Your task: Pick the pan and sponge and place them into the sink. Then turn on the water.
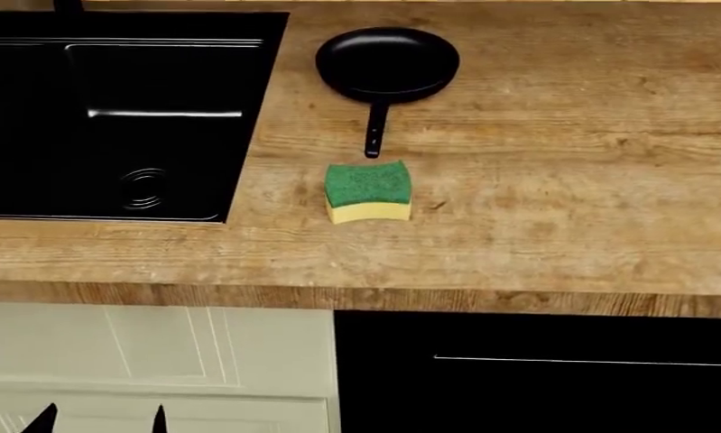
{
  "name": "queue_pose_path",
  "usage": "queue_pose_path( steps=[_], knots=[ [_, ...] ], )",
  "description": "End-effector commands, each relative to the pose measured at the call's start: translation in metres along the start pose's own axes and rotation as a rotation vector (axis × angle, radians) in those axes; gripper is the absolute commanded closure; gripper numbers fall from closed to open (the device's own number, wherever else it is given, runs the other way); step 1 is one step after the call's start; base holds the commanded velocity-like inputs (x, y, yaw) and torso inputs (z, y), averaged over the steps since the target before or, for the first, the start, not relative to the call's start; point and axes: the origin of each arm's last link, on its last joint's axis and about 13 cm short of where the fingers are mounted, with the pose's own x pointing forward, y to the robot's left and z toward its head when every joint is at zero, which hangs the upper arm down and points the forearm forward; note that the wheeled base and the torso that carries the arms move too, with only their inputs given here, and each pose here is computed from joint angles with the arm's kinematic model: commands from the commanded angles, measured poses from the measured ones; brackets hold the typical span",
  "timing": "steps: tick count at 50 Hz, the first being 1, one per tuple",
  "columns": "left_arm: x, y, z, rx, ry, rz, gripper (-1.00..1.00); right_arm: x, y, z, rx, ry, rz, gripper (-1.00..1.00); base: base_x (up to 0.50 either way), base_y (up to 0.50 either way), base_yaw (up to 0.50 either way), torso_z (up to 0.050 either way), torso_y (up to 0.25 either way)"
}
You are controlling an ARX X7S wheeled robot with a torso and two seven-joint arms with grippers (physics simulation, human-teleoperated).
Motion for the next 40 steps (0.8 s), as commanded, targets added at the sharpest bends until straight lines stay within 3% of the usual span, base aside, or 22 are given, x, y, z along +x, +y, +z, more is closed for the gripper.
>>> queue_pose_path(
  steps=[1, 8, 26, 29, 30, 33, 34, 40],
  knots=[
    [0.001, -0.001, 0.0, 0.001, -0.006, 0.002, -1.0, 0.0, 0.0, 0.0, -0.001, 0.001, 0.0, -1.0, 0.0, 0.0, 0.0, 0.05, 0.0],
    [-0.001, 0.001, 0.0, 0.001, -0.011, -0.006, -1.0, 0.0, 0.001, 0.0, -0.002, -0.002, 0.004, -1.0, 0.0, 0.0, 0.0, 0.05, 0.0],
    [0.0, -0.001, 0.001, -0.009, 0.009, 0.001, -1.0, 0.001, 0.0, 0.0, -0.007, 0.0, 0.004, -1.0, 0.0, 0.0, 0.0, 0.0, 0.0],
    [-0.001, 0.0, 0.004, -0.067, -0.019, 0.012, -1.0, 0.001, 0.0, 0.002, -0.001, -0.01, 0.003, -1.0, 0.0, 0.0, 0.0, 0.0, 0.0],
    [-0.001, 0.001, 0.004, -0.058, 0.014, 0.012, -1.0, 0.003, 0.0, 0.002, 0.007, 0.005, 0.0, -1.0, 0.0, 0.0, 0.0, 0.0, 0.0],
    [-0.001, -0.003, 0.011, -0.024, 0.023, -0.026, -1.0, 0.002, -0.006, 0.026, 0.009, -0.043, -0.031, -1.0, 0.0, 0.0, 0.0, 0.0, 0.0],
    [0.001, -0.004, 0.017, -0.019, 0.015, -0.028, -1.0, 0.002, -0.01, 0.033, -0.042, -0.042, -0.041, -1.0, 0.0, 0.0, 0.0, 0.0, 0.0],
    [0.013, -0.001, 0.058, -0.007, -0.015, -0.069, -1.0, 0.0, -0.027, 0.081, -0.035, -0.088, -0.02, -1.0, 0.0, 0.0, 0.0, 0.0, 0.0]
  ],
)
